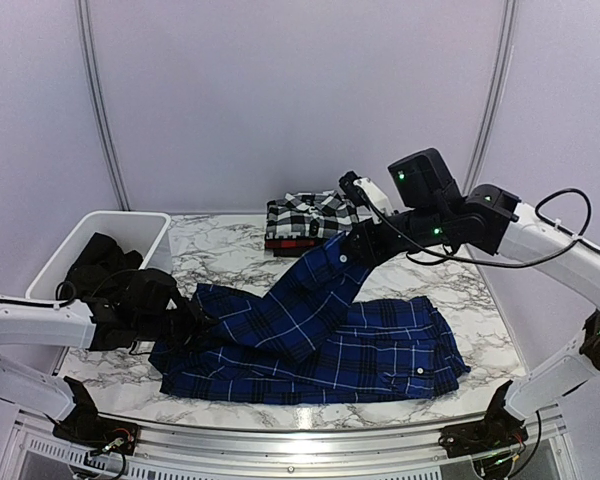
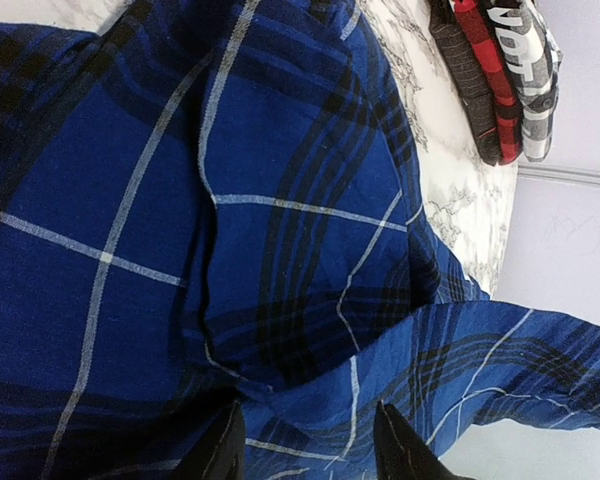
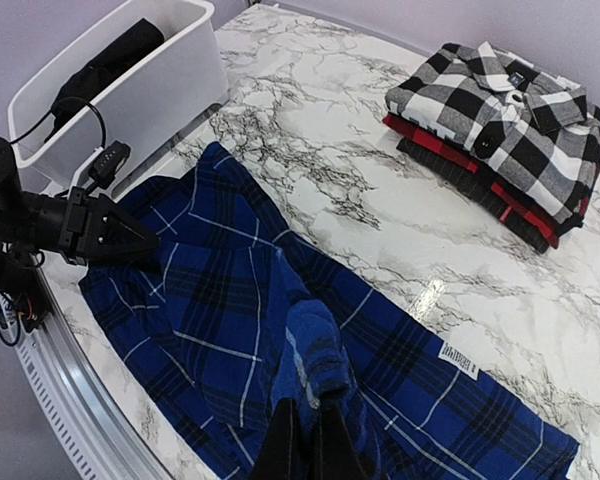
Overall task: Fold and stack the long sleeve shirts
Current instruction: Fold the 1/3-folded shirt at the center of the board.
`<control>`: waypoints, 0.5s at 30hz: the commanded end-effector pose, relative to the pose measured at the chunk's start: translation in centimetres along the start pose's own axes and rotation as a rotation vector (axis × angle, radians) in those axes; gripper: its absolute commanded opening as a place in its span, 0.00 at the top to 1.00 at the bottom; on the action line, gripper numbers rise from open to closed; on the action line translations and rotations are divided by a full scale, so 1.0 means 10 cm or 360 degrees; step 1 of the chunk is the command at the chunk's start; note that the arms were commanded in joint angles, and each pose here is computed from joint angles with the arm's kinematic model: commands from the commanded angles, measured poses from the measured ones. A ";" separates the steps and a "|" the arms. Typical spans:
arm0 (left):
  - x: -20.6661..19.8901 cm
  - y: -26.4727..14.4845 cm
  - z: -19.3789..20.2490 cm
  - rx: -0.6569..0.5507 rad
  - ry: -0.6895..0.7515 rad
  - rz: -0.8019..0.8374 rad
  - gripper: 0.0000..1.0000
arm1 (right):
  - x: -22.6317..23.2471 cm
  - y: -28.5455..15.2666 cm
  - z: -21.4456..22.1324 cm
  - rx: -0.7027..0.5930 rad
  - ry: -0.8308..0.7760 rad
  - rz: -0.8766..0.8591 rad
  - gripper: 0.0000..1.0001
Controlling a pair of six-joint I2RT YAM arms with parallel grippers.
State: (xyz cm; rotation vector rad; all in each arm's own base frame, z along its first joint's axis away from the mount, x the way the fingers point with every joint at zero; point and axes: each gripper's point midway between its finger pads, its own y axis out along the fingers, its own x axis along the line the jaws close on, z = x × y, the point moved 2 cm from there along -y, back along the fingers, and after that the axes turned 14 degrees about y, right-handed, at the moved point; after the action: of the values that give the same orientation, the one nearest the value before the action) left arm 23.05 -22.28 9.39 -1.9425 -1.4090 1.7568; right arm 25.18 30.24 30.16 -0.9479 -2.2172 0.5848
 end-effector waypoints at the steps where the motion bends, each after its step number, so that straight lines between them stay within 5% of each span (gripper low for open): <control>1: 0.18 -0.05 0.06 -0.0001 -0.0004 -0.0114 0.54 | 0.00 -0.06 -0.07 -0.0082 -0.0005 0.0012 1.00; 15: 0.19 0.26 0.04 -0.0001 0.0091 -0.0155 0.54 | -0.21 -0.15 -0.12 -0.0145 0.0049 0.0180 1.00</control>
State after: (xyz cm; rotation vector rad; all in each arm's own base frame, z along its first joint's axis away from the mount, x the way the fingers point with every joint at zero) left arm 22.93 -21.76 6.15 -1.8390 -1.4619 1.6753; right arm 25.63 29.73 29.09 -1.0044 -2.1996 0.5998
